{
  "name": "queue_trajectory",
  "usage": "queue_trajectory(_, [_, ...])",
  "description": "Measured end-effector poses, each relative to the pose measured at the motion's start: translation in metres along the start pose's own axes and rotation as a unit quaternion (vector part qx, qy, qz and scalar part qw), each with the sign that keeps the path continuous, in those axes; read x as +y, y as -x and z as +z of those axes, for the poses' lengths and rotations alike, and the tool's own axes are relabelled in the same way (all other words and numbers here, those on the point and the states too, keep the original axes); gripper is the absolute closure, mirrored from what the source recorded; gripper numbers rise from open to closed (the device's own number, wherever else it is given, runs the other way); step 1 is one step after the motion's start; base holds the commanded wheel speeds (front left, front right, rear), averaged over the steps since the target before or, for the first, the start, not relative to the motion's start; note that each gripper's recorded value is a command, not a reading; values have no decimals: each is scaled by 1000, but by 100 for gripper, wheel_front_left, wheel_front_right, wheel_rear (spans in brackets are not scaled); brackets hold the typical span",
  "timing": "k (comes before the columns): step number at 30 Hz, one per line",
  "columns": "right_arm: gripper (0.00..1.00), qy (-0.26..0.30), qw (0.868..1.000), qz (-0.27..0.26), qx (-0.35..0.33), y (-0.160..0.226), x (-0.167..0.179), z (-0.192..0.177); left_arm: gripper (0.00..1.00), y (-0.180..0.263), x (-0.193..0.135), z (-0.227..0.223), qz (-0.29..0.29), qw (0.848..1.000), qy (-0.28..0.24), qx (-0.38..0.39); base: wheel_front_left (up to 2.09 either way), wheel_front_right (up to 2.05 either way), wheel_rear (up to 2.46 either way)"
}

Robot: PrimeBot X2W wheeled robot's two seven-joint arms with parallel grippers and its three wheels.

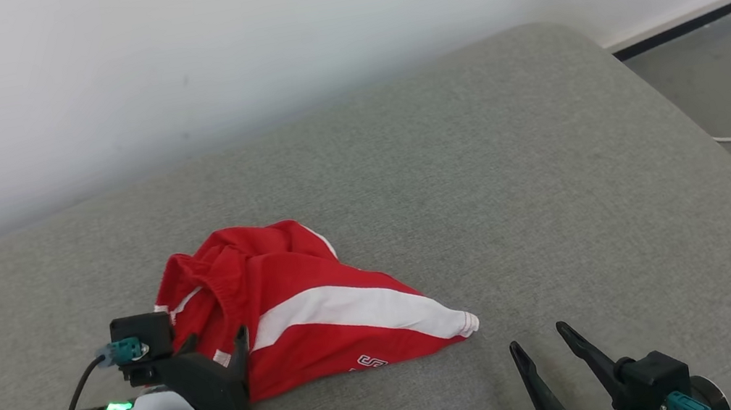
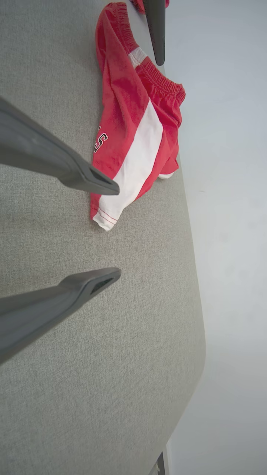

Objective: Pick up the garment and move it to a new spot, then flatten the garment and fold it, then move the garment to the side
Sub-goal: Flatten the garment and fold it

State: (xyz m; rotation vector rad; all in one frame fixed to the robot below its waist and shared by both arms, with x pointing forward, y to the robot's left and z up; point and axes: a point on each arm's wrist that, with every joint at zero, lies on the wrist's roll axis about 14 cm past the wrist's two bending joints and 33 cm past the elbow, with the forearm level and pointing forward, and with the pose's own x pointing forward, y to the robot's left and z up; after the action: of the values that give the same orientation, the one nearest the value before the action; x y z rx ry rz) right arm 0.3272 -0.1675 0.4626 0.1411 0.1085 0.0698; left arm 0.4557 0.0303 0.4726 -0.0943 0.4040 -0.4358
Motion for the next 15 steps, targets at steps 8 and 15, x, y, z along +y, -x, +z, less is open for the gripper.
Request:
queue_trajectory(8, [0,-7,1000,-20,8,1,-12,-7,55,-19,1,-19,-12,999,-20,46,0,0,0])
queue_trajectory(15, [0,-7,1000,-13,5,-9,-10,-5,100,-23,16,-4,11,1000,21,4,0,0,0])
